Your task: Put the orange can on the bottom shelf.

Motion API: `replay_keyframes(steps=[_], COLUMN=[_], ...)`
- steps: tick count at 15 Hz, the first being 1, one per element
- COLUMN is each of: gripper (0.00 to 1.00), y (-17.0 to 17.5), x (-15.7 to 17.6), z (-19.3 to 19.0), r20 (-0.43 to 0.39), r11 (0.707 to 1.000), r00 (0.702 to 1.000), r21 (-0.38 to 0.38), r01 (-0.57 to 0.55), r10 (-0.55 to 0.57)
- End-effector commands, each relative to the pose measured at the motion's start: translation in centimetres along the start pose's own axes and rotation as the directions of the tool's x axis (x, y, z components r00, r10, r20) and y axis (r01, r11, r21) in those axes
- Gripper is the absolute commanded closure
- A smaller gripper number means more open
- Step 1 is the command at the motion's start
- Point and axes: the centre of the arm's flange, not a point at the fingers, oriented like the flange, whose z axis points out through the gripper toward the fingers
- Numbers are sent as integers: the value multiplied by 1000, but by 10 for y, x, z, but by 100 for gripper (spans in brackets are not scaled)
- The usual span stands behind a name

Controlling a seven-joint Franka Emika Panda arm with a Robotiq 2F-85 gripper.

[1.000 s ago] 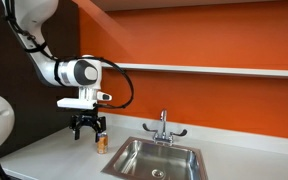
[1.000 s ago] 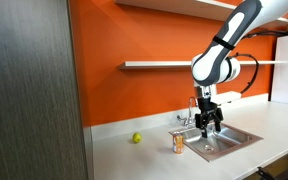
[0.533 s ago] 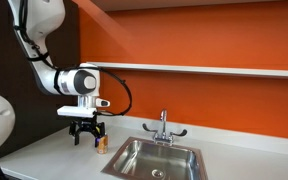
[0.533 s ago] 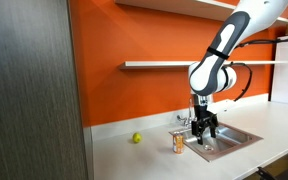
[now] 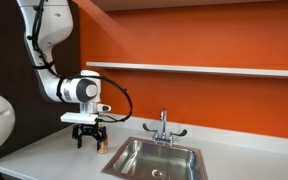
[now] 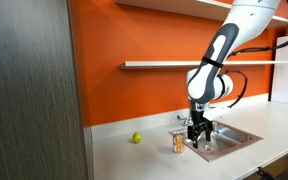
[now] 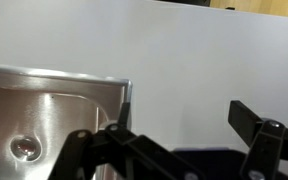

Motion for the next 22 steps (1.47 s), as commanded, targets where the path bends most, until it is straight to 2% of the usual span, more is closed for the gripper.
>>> replay_keyframes(steps=[1,14,22], gripper=[0,0,0], y=[2,1,1], x=[21,50,54], z=[14,31,32], r20=[-24,-98,-192], r11=[1000,1000,993], r00=[1000,995,975], r21=[-6,8,59], r01=[-16,-22,-100], r10=[15,23,110])
